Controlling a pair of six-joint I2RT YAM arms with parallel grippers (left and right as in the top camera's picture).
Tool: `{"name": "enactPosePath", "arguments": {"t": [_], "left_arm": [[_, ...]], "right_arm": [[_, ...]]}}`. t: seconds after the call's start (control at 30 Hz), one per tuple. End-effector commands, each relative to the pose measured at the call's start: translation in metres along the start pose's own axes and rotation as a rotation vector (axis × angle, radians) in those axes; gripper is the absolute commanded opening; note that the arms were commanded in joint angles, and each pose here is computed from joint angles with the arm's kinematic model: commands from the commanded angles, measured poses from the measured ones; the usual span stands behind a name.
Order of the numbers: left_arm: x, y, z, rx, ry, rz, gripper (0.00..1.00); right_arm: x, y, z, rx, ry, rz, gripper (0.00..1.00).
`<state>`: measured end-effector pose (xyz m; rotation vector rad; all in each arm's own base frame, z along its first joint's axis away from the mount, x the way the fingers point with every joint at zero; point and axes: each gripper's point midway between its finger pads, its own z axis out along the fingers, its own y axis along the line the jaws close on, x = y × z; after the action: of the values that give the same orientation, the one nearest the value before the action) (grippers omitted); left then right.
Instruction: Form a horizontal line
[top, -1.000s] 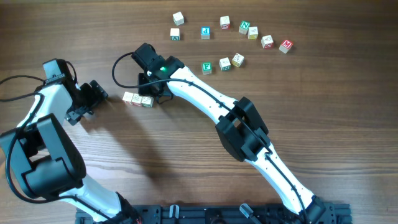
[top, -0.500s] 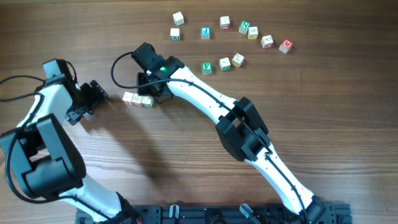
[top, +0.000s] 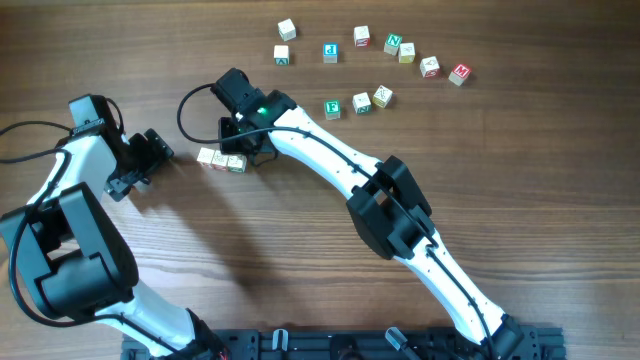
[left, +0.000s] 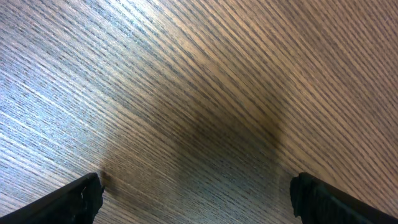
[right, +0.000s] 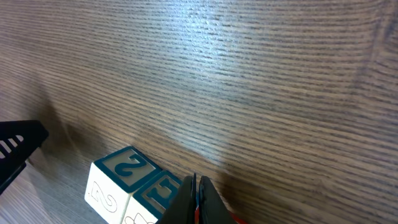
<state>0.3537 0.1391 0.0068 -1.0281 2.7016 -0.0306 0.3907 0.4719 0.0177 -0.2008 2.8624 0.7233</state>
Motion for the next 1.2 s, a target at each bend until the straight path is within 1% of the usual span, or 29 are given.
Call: {"name": "enactPosePath", "arguments": {"t": [0.0, 0.07, 0.2, 0.3, 0.37, 0.43, 0.47, 0.53, 0.57, 0.6, 0.63, 0.67, 0.7, 0.77, 0.8, 0.83, 0.87, 0.93, 0.97, 1.03, 1.13, 1.17], "left_arm": [[-0.001, 0.002, -0.006, -0.005, -0.017, -0.003, 1.0], [-0.001, 0.002, -0.006, -0.005, -0.017, -0.003, 1.0], [-0.001, 0.002, -0.006, -0.005, -0.017, -0.003, 1.0], [-0.001, 0.002, -0.006, -0.005, -0.017, -0.003, 1.0], [-0.001, 0.002, -0.006, -0.005, -0.017, -0.003, 1.0], [-0.001, 0.002, -0.006, -0.005, -0.017, -0.003, 1.0], [-0.011, 0.004, -0.006, -0.025, -0.06, 0.01, 1.0], [-0.041, 0.008, -0.01, -0.061, -0.191, 0.002, 1.0], [-0.051, 0.004, -0.012, -0.047, -0.232, 0.001, 1.0], [-0.05, 0.005, -0.012, -0.048, -0.23, 0.001, 1.0], [-0.051, 0.005, -0.012, -0.047, -0.231, 0.001, 1.0], [-0.052, 0.003, -0.012, -0.042, -0.235, -0.004, 1.0], [-0.056, -0.001, -0.013, -0.016, -0.25, -0.007, 1.0], [-0.052, -0.019, -0.013, 0.088, -0.222, -0.022, 1.0], [-0.051, -0.021, -0.013, 0.1, -0.218, -0.02, 1.0], [-0.051, -0.021, -0.013, 0.101, -0.219, -0.022, 1.0], [-0.051, -0.027, -0.014, 0.135, -0.214, -0.039, 1.0], [-0.036, -0.042, -0.014, 0.231, -0.133, -0.075, 1.0], [-0.032, -0.046, -0.014, 0.258, -0.111, -0.075, 1.0], [-0.029, -0.046, -0.014, 0.259, -0.099, -0.075, 1.0], [-0.014, -0.041, -0.011, 0.233, -0.039, -0.083, 1.0], [-0.008, -0.039, -0.011, 0.223, -0.015, -0.08, 0.99]], "right_arm": [[0.002, -0.014, 0.013, 0.049, -0.006, -0.003, 0.05], [-0.009, -0.026, 0.011, 0.098, -0.055, 0.016, 0.05], [-0.024, -0.037, -0.005, 0.128, -0.084, 0.036, 0.05], [-0.027, -0.046, -0.034, 0.199, -0.098, 0.04, 0.05], [-0.027, -0.046, -0.053, 0.219, -0.095, 0.004, 0.05], [-0.025, -0.051, -0.075, 0.244, -0.08, 0.013, 0.05], [-0.022, -0.054, -0.081, 0.258, -0.065, 0.019, 0.04], [-0.013, -0.067, -0.088, 0.298, -0.021, 0.041, 0.05], [0.002, -0.082, -0.092, 0.346, 0.049, 0.064, 0.05], [0.006, -0.084, -0.093, 0.355, 0.065, 0.066, 0.05], [0.008, -0.085, -0.094, 0.36, 0.072, 0.067, 0.14], [0.009, -0.087, -0.094, 0.366, 0.078, 0.067, 0.27], [0.01, -0.088, -0.094, 0.368, 0.082, 0.064, 0.31], [0.01, -0.088, -0.094, 0.367, 0.088, 0.041, 0.3], [0.011, -0.086, -0.093, 0.36, 0.092, 0.044, 0.23], [0.013, -0.084, -0.093, 0.346, 0.101, 0.046, 0.23], [0.015, -0.081, -0.092, 0.325, 0.117, 0.05, 0.23], [0.021, -0.074, -0.09, 0.284, 0.148, 0.057, 0.24], [0.024, -0.069, -0.09, 0.259, 0.166, 0.062, 0.29], [0.023, -0.068, -0.088, 0.254, 0.163, 0.061, 0.3], [0.027, -0.075, -0.08, 0.266, 0.178, 0.067, 0.31], [0.031, -0.08, -0.073, 0.274, 0.188, 0.071, 0.25]]}}
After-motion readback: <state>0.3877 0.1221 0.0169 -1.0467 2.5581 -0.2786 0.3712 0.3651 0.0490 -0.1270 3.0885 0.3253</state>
